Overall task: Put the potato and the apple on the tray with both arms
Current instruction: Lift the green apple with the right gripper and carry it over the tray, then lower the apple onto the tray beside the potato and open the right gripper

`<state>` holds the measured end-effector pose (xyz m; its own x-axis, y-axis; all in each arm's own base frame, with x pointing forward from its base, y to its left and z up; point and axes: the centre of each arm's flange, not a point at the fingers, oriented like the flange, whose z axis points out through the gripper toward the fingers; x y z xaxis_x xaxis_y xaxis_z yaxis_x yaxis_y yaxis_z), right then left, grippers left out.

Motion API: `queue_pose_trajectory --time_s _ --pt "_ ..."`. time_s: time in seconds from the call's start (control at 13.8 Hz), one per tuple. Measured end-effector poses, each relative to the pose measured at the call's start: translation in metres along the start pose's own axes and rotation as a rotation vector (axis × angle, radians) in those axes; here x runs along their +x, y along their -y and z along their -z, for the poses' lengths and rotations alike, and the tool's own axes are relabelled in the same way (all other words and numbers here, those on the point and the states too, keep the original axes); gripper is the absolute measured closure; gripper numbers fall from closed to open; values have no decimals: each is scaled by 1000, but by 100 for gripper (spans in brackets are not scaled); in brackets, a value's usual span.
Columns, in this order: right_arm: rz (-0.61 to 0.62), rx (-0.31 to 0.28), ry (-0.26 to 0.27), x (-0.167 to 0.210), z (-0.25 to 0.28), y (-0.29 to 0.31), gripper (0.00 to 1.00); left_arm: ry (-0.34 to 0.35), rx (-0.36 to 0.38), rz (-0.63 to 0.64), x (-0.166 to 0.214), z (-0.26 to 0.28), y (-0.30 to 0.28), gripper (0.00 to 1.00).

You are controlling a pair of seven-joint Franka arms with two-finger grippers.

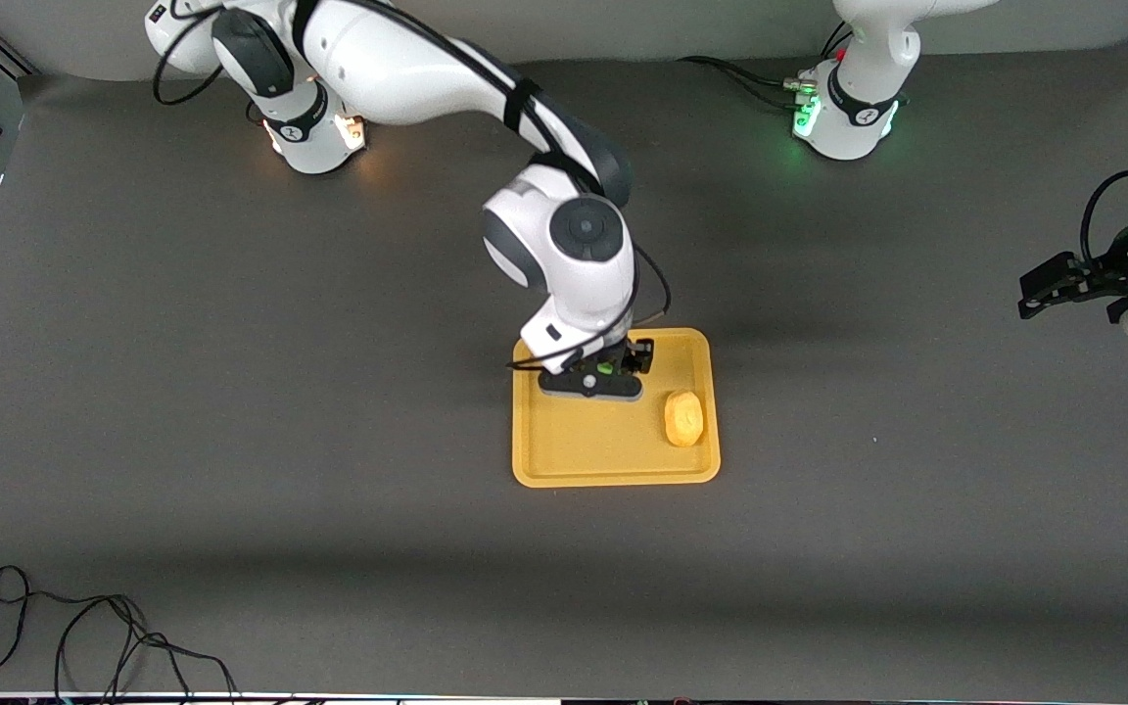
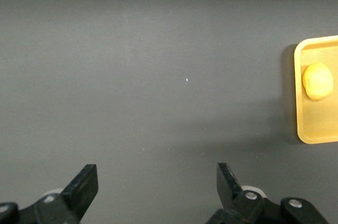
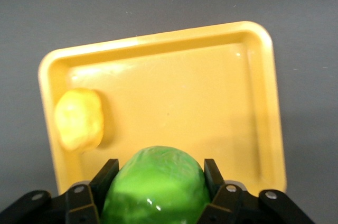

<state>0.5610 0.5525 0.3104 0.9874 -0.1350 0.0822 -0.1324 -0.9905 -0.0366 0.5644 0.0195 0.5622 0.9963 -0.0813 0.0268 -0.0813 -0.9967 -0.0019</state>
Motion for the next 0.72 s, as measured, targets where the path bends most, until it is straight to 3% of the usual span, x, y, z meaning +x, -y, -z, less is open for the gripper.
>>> queue_pose_trajectory --time_s 0.29,0.72 --pt "10 -14 -24 1 -74 -2 29 -11 -21 -11 11 -2 -10 0" --pt "17 4 -46 0 -110 -1 29 -4 -24 -34 15 -9 -29 0"
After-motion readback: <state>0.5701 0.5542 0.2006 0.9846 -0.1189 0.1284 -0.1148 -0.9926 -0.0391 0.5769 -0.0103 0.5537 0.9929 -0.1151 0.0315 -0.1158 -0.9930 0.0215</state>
